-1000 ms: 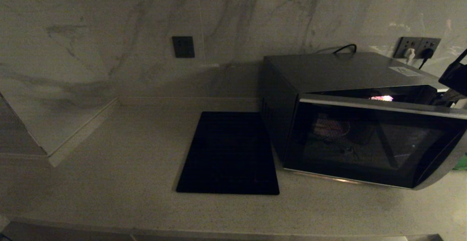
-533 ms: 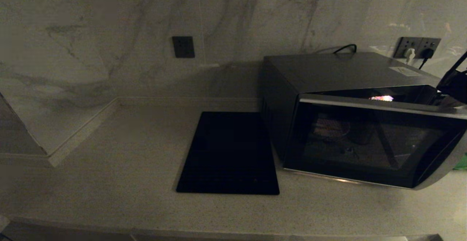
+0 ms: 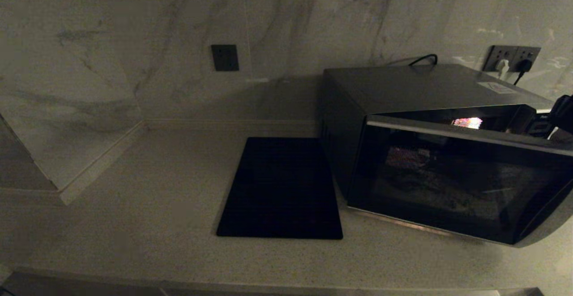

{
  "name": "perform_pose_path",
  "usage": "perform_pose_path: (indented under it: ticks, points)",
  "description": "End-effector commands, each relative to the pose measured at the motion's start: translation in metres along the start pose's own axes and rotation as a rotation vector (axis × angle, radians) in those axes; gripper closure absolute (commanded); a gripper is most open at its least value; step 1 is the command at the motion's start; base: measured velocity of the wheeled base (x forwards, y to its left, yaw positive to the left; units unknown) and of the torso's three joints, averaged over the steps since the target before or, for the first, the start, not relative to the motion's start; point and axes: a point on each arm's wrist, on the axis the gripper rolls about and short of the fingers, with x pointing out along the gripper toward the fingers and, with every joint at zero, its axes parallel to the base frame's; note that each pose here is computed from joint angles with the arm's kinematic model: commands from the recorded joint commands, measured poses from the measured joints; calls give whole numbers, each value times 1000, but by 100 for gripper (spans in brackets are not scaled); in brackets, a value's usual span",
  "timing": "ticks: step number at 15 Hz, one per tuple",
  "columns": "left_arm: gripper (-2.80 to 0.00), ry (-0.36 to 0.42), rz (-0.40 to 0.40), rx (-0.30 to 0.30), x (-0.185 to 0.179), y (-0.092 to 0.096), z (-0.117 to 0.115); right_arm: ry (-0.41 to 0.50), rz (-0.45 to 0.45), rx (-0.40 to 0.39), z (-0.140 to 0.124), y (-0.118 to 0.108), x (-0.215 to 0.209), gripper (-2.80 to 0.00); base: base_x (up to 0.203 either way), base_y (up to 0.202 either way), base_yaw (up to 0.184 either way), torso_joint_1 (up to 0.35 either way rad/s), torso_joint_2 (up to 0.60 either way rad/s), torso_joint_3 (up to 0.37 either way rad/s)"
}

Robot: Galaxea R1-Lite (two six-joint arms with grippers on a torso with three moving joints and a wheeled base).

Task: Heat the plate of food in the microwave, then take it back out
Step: Open the microwave oven

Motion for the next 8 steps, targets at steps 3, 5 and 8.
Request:
perform_pose_path:
  ticks: [3,5,8]
  points:
    - [0,0,0,-1,0,0,0,19,15,-31,-22,-11,-27,0,0,0,0,0,0,0]
    - [0,0,0,-1,0,0,0,45,24,-58,-40,-16,-39,0,0,0,0,0,0,0]
    - [0,1,0,0,0,0,0,71,83,-126,-67,-12,-58,0,0,0,0,0,0,0]
